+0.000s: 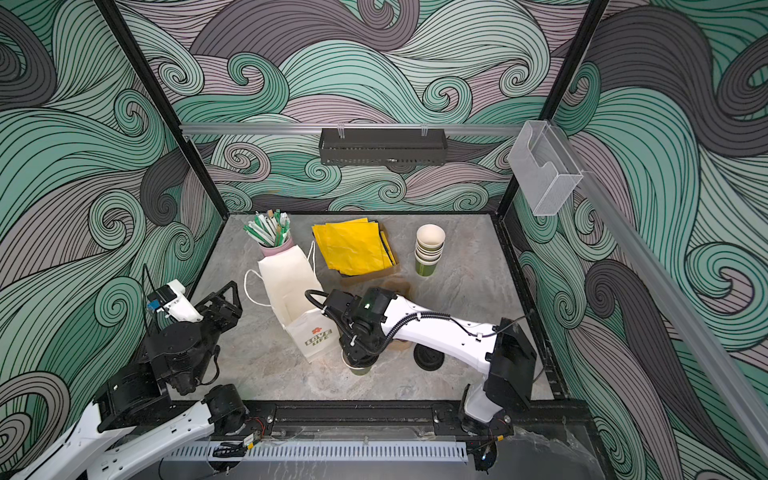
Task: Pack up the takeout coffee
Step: 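Carry the black lid with the right gripper onto the green cup, then press the black lid down onto the green cup rim with the right gripper, then lift the open right gripper off the lid while the left arm rises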
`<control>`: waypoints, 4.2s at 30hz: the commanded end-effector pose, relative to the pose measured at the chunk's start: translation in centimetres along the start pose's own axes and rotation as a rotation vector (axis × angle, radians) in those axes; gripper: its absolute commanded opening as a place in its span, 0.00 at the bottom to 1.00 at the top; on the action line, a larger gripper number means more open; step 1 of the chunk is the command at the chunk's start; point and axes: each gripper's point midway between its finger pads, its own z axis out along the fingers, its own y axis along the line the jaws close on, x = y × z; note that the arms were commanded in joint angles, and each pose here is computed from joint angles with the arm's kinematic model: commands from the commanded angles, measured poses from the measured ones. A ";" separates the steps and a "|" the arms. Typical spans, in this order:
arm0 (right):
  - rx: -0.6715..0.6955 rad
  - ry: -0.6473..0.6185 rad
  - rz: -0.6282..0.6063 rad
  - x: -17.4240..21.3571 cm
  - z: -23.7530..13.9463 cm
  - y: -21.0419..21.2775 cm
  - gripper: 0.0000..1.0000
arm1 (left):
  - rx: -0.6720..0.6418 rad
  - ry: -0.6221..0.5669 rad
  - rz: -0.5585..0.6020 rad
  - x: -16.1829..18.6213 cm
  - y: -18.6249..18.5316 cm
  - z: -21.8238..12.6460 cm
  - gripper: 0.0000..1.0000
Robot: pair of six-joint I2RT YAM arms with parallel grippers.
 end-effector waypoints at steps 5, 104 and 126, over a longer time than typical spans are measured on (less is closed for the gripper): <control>-0.004 0.015 -0.028 -0.1 -0.2 0.8 0.73 | 0.029 -0.004 0.033 -0.8 -1.2 0.0 0.64; -0.118 -0.520 0.184 -1.0 -7.6 -7.7 0.96 | -0.071 0.418 0.169 -3.8 1.0 -6.7 0.98; -0.127 -0.532 0.224 -0.2 -7.4 -8.4 0.94 | -0.182 0.567 0.228 6.6 -4.1 0.3 0.89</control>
